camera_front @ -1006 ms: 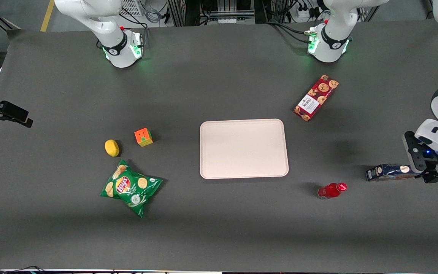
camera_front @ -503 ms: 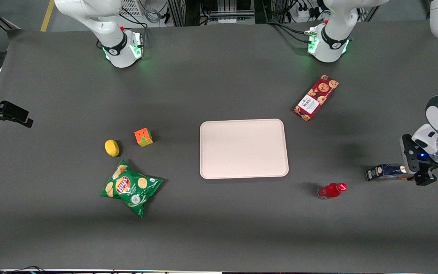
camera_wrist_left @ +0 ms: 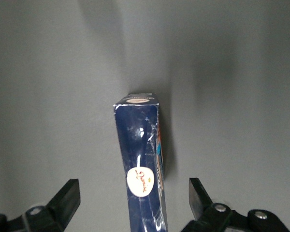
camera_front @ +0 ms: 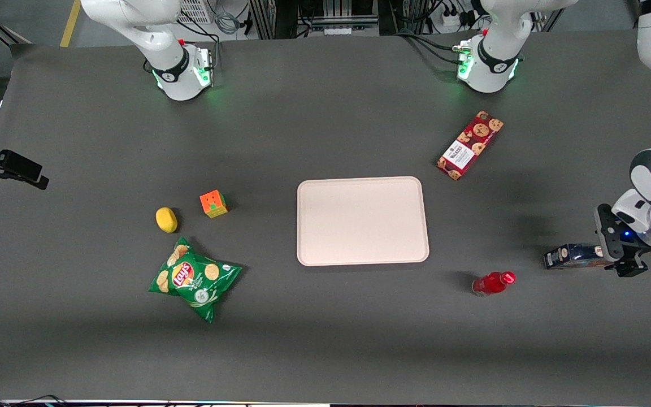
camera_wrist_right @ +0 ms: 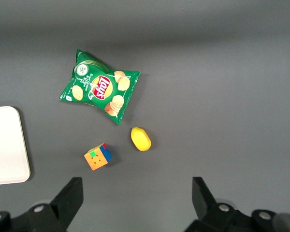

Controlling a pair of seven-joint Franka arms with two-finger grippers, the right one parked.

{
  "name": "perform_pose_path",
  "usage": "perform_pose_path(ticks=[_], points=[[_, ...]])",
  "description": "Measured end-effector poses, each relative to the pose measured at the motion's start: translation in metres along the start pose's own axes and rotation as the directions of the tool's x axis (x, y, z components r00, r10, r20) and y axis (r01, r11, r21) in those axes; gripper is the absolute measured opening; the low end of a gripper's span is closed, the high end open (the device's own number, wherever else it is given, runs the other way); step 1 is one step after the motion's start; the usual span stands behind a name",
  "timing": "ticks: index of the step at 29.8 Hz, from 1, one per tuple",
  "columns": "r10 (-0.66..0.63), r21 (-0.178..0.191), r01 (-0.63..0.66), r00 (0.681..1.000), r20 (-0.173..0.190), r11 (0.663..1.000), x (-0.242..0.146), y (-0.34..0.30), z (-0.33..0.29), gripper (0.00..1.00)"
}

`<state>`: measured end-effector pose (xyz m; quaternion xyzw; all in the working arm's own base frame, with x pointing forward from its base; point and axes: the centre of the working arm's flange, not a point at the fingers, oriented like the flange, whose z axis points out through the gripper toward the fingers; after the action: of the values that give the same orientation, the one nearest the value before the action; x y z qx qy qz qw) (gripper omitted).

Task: Place cookie box on tray

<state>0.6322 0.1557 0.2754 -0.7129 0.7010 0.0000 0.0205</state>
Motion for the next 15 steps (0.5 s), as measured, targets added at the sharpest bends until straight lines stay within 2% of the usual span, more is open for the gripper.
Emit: perform_pose_path(ticks=[9,15], points=[[-0.024,-0.035,0.023,0.999,-0.024,0.999,0.002,0.004,0.030,1.00],[-0.028,-0.041,0.027,0.999,-0.026,0.999,0.002,0.004,0.038,0.99]])
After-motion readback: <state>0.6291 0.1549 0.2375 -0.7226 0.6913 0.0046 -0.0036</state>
